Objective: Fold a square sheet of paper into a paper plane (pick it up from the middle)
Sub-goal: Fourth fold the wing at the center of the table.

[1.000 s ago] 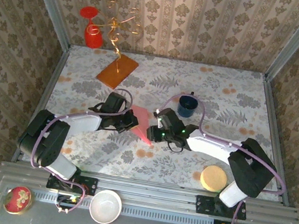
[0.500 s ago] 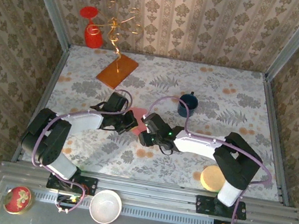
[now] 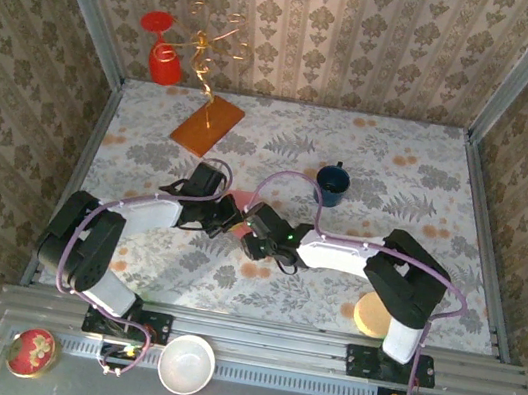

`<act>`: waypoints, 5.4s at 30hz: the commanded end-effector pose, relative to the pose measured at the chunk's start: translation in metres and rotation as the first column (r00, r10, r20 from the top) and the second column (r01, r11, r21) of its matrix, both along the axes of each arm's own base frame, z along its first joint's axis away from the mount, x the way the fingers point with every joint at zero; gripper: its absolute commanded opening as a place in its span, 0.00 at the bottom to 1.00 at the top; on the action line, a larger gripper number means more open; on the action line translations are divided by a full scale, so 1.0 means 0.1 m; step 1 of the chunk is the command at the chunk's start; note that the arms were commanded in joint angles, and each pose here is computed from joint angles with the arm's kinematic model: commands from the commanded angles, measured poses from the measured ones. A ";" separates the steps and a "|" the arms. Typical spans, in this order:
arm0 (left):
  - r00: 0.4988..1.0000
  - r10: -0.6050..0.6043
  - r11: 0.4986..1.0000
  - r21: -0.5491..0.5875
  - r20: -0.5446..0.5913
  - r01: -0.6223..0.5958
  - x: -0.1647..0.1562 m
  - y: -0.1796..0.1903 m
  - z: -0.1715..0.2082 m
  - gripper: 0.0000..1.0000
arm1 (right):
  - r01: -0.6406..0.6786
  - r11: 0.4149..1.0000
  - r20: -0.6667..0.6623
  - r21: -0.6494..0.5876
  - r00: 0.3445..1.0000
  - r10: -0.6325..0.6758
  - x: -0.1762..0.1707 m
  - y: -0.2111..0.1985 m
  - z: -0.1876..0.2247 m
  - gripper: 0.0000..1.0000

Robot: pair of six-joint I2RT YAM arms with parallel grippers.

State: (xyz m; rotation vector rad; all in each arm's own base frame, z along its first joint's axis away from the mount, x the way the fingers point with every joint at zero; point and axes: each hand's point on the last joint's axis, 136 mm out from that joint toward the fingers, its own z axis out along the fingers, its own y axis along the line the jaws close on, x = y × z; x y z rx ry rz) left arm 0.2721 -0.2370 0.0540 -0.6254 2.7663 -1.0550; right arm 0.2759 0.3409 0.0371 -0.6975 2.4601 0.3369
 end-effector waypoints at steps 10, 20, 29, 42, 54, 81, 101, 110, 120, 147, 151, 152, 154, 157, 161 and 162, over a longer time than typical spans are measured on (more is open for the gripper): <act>0.999 0.022 1.000 -0.006 -0.027 -0.022 0.04 -0.03 0.11 0.04 | -0.011 0.988 0.098 -0.152 0.995 0.027 0.06 -0.18 -0.04 0.32; 0.999 0.017 1.000 -0.004 -0.029 -0.017 0.04 -0.03 0.12 0.04 | -0.015 0.986 0.112 -0.168 0.993 0.034 0.06 -0.20 -0.05 0.28; 0.999 0.014 1.000 -0.007 -0.029 -0.014 0.04 -0.04 0.14 0.04 | -0.029 0.985 0.104 -0.169 0.993 0.047 0.04 -0.18 -0.08 0.23; 1.000 0.009 1.000 -0.006 -0.022 -0.010 0.05 -0.04 0.15 0.04 | -0.035 0.983 0.094 -0.178 0.994 0.053 0.03 -0.18 -0.13 0.23; 1.000 0.026 1.000 0.009 -0.015 -0.026 0.08 0.09 0.18 0.19 | -0.064 0.985 0.067 -0.163 0.995 0.076 -0.04 -0.17 -0.16 0.09; 0.976 0.208 0.970 0.115 0.071 -0.215 -0.14 0.98 0.19 0.50 | -0.132 0.990 -0.251 0.057 0.957 0.142 -0.40 0.04 -0.38 0.05; 0.992 0.018 1.000 0.005 0.122 -0.019 -0.29 0.16 0.11 0.38 | 0.050 0.969 -0.400 0.243 0.915 0.052 -0.38 -0.20 -0.28 0.05; 0.989 -0.053 0.998 -0.013 0.137 0.055 -0.23 -0.01 0.06 0.32 | 0.072 0.963 -0.413 0.259 0.910 0.043 -0.36 -0.24 -0.30 0.06; 0.983 -0.094 0.996 0.022 0.158 0.092 -0.18 -0.03 -0.03 0.33 | 0.077 0.962 -0.408 0.263 0.912 0.038 -0.34 -0.26 -0.31 0.06; 0.996 -0.075 0.993 0.099 0.041 0.070 -0.26 0.07 -0.37 0.39 | 0.072 0.953 -0.381 0.294 0.923 0.048 -0.28 -0.23 -0.08 0.29; 0.997 -0.072 0.988 0.139 0.003 0.071 -0.32 0.13 -0.44 0.40 | 0.102 0.965 -0.349 0.243 0.937 -0.011 -0.21 -0.27 0.01 0.33; 0.998 -0.069 0.987 0.148 -0.004 0.069 -0.33 0.15 -0.45 0.40 | 0.110 0.969 -0.337 0.221 0.941 -0.030 -0.19 -0.30 0.02 0.34; 0.998 -0.067 0.986 0.153 -0.011 0.068 -0.34 0.16 -0.46 0.41 | 0.118 0.975 -0.315 0.186 0.948 -0.054 -0.18 -0.33 0.04 0.36; 0.998 -0.063 0.985 0.159 -0.020 0.066 -0.34 0.17 -0.46 0.41 | 0.110 0.981 -0.282 0.162 0.957 -0.061 -0.21 -0.32 0.07 0.38; 0.998 -0.061 0.985 0.158 -0.025 0.064 -0.35 0.17 -0.46 0.41 | 0.101 0.987 -0.254 0.123 0.965 -0.067 -0.22 -0.28 0.07 0.39; 0.998 -0.061 0.985 0.159 -0.025 0.064 -0.36 0.17 -0.46 0.41 | 0.099 0.989 -0.248 0.110 0.966 -0.069 -0.22 -0.28 0.06 0.40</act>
